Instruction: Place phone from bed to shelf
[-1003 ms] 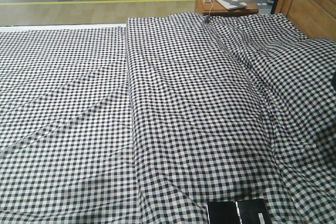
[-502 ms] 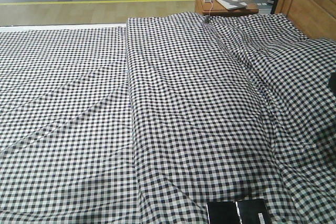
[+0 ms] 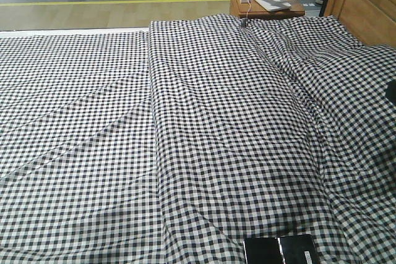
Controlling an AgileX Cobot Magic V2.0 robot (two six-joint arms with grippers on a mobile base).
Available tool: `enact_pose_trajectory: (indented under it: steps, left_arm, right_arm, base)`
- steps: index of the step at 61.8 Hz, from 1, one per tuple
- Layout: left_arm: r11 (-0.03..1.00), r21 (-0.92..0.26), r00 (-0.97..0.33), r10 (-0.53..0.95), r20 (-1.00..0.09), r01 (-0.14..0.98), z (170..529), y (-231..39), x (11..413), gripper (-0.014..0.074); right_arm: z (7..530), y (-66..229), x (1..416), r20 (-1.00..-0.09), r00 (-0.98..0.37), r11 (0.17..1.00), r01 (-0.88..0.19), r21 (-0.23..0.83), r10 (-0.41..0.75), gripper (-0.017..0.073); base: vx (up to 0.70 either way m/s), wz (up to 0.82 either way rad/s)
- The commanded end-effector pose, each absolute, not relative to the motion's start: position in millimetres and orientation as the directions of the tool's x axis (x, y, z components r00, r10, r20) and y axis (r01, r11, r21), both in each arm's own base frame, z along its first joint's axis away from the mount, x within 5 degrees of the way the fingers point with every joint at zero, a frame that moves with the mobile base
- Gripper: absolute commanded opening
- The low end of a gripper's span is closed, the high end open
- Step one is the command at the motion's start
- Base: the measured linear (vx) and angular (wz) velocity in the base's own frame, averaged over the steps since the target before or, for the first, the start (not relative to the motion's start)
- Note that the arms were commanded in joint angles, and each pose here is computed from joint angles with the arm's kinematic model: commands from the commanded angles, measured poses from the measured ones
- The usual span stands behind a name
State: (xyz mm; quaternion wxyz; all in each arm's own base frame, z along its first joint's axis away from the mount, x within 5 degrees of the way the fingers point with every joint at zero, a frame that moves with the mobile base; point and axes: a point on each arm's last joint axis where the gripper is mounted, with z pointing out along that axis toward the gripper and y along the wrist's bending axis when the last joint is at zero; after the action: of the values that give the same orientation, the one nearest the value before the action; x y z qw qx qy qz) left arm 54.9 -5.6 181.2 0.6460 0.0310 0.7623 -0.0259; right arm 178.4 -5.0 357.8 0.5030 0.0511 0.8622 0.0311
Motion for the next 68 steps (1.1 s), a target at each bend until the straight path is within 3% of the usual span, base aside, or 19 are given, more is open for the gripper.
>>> enact_pose_trajectory:
  steps: [1,14,23,31,47,55,68]
  left_arm:
    - [0.997,-0.011,-0.09,-0.004,-0.996,0.075,187.2,-5.1,55.6,0.0001]
    - [0.997,-0.011,-0.09,-0.004,-0.996,0.075,187.2,-5.1,55.6,0.0001]
    - [0.997,-0.011,-0.09,-0.004,-0.996,0.075,187.2,-5.1,55.6,0.0001]
    - [0.997,-0.011,-0.09,-0.004,-0.996,0.075,187.2,-5.1,55.6,0.0001]
    - [0.997,-0.011,-0.09,-0.004,-0.996,0.075,187.2,-5.1,55.6,0.0001]
    - [0.997,-0.011,-0.09,-0.004,-0.996,0.075,187.2,-5.1,55.6,0.0001]
    - [0.997,-0.011,-0.09,-0.004,-0.996,0.075,187.2,-5.1,55.6,0.0001]
  right_arm:
    - [382.4,-7.5,187.7,-0.879,-0.462,0.993,0.068,0.1,0.121,0.0593]
    - [400.7,-10.6,204.7,-0.832,-0.546,0.994,0.079,0.072,0.103,0.0593]
    - [407.3,-35.2,208.9,-0.805,-0.575,0.983,0.175,0.055,0.148,0.0593]
    - [404.2,-56.7,208.9,-0.772,-0.613,0.979,0.192,0.061,0.169,0.0592]
    - [368.7,-95.4,232.2,-0.659,-0.716,0.974,0.18,0.141,0.228,0.0592]
    - [342.4,-110.0,251.5,-0.596,-0.783,0.983,0.14,0.116,0.181,0.0592]
    - [293.9,-124.1,281.8,-0.479,-0.863,0.982,0.087,0.167,0.158,0.0592]
  base:
    - [0.0,0.0]
    - [0.0,0.0]
    - [0.0,0.0]
    - [0.0,0.0]
    - [0.0,0.0]
    - [0.0,0.0]
    - [0.0,0.0]
